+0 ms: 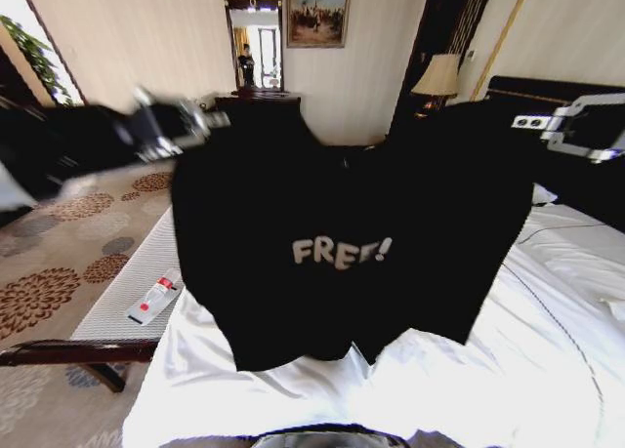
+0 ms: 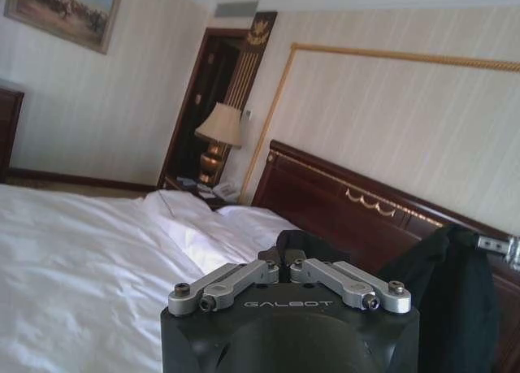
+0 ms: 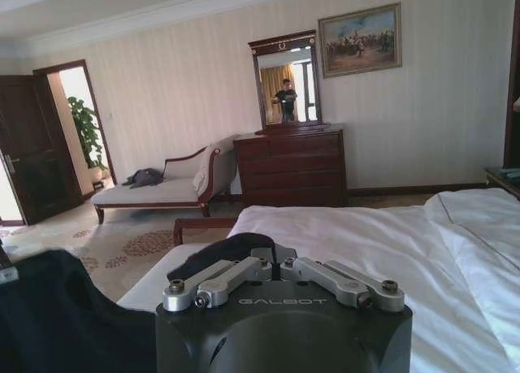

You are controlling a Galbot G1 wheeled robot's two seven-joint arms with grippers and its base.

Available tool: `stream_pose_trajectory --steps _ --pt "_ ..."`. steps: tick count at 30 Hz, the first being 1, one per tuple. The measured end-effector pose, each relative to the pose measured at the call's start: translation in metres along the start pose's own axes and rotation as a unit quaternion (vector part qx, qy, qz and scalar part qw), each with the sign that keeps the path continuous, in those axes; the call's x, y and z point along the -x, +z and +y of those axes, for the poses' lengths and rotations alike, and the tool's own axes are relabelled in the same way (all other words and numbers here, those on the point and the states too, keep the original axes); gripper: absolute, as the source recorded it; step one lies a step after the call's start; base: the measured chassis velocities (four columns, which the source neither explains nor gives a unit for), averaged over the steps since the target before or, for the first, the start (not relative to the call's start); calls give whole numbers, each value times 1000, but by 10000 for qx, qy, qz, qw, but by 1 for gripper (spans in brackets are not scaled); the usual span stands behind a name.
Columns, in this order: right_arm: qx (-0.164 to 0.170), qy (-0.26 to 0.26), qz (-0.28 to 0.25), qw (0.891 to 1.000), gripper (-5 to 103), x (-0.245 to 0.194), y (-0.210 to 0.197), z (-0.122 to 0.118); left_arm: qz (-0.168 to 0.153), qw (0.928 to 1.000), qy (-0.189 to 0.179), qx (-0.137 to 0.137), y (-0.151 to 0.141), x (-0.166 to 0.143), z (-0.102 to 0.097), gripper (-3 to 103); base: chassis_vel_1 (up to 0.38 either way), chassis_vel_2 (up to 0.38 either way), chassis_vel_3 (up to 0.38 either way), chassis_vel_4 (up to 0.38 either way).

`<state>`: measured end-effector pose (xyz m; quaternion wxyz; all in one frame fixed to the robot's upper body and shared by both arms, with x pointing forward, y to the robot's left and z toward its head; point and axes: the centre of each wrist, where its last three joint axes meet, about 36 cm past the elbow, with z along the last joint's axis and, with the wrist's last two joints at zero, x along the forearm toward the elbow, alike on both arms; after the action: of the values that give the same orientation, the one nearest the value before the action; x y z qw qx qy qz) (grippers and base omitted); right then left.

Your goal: Fold the clothes on the bed.

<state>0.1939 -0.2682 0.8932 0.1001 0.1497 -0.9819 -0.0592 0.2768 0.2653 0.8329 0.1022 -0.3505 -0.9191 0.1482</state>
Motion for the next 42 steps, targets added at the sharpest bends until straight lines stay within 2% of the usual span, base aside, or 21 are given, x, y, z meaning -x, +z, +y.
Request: stream_pose_trajectory --steps 3,5,8,11,13,14,18,19,23,24,25,28,29,32,35,36,42 --pt "102 -66 22 9999 0 13 3 -6 31 10000 -21 -17 10 11 7 1 0 0 0 0" --pt "204 -103 83 9997 0 43 15 -17 37 10000 -24 -63 21 26 16 1 0 0 0 0" --pt "200 -115 23 9997 0 60 23 -21 68 9999 -83 -110 25 37 25 1 0 0 0 0" --pt "296 -114 167 9994 0 103 55 -34 236 9992 -258 -210 37 66 48 1 0 0 0 0" --pt "523 -185 411 9976 0 128 80 -43 347 9984 -323 -302 47 87 62 1 0 0 0 0" --pt "523 -185 411 9976 0 128 80 -43 347 9984 -323 -302 47 87 62 1 0 0 0 0" --pt "1167 140 654 9909 0 183 117 -84 547 9957 -492 -564 68 140 95 1 0 0 0 0" --pt "1167 140 654 9909 0 183 117 -84 547 9957 -492 -564 68 140 95 1 0 0 0 0" --pt "1669 392 910 9810 0 239 161 -126 856 9904 -850 -670 102 188 138 1 0 0 0 0" --pt "1669 392 910 9810 0 239 161 -126 856 9904 -850 -670 102 188 138 1 0 0 0 0" --pt "1728 434 935 9796 0 252 173 -134 930 9890 -914 -700 110 197 146 1 0 0 0 0" --pt "1960 504 1093 9732 0 291 219 -150 1093 9845 -1064 -860 141 230 165 1 0 0 0 0" --pt "1960 504 1093 9732 0 291 219 -150 1093 9845 -1064 -860 141 230 165 1 0 0 0 0" --pt "2169 586 1259 9663 0 324 263 -151 1153 9810 -1149 -1058 175 268 177 1 0 0 0 0" --pt "2203 617 1304 9647 0 341 280 -152 1191 9778 -1280 -1156 189 285 188 1 0 0 0 0" --pt "2225 661 1318 9637 0 357 293 -155 1225 9744 -1426 -1237 201 301 203 1 0 0 0 0" --pt "2171 895 1241 9641 0 403 309 -176 1204 9698 -1702 -1268 208 333 231 1 0 0 0 0"
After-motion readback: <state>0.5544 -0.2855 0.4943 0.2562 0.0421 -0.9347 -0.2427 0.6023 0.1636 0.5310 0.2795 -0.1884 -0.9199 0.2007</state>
